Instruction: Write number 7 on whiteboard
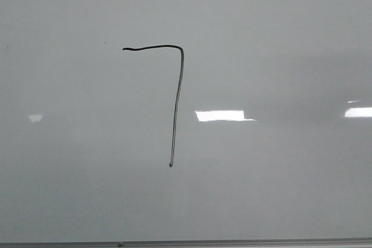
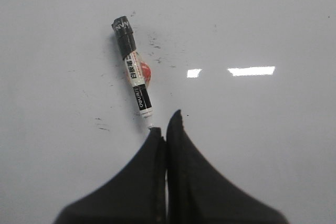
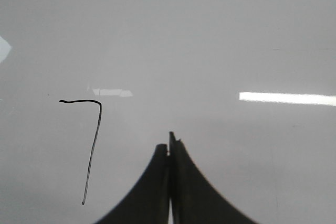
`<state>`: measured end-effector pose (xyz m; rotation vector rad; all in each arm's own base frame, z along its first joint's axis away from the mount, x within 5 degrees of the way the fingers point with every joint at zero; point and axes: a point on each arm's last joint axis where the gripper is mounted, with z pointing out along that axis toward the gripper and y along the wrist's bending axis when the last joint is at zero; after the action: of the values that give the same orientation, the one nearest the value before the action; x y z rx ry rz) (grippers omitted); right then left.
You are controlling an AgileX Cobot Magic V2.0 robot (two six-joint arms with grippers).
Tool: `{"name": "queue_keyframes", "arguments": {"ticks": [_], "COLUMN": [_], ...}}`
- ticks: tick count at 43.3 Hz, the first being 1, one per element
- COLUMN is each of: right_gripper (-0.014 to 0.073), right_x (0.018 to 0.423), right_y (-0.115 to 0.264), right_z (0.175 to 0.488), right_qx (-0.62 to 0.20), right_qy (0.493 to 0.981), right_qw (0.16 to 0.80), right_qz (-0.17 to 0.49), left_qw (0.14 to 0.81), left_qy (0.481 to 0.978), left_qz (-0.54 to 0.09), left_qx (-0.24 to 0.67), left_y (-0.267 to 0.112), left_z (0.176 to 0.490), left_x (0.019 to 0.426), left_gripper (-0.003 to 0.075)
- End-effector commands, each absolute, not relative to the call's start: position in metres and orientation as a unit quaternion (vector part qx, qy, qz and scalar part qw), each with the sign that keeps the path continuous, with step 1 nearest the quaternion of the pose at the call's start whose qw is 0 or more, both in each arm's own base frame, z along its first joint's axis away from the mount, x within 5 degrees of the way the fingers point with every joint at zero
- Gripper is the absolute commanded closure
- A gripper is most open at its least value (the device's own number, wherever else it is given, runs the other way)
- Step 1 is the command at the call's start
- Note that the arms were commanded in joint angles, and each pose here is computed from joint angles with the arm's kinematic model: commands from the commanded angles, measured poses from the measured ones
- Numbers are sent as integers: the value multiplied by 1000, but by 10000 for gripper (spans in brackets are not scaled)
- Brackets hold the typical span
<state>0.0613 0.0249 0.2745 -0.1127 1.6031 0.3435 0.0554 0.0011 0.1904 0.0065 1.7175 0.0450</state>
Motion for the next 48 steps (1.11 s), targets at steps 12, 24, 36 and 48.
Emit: {"name": "queue_keyframes", "arguments": {"ticks": [12,24,36,48], "right_gripper": [665,665,665,665], "right_x": [62,62,62,56], "right_y": [22,22,15,4], "right_z": [286,286,270,239], "right_qx": [-31,-31,-34,15], "right_qy": [698,698,697,683], "right_qw": [699,700,711,727], "right_qz": [150,150,89,61], "left_qw": [685,685,685,684], "left_qy": [728,728,728,729], "left_qz": [15,15,15,15], "left_qx": [-6,-6,-6,-6], "left_y": [1,1,1,1], "left_z": [197,197,197,196], "left_x": [55,55,55,55], "left_gripper": [741,741,741,741]}}
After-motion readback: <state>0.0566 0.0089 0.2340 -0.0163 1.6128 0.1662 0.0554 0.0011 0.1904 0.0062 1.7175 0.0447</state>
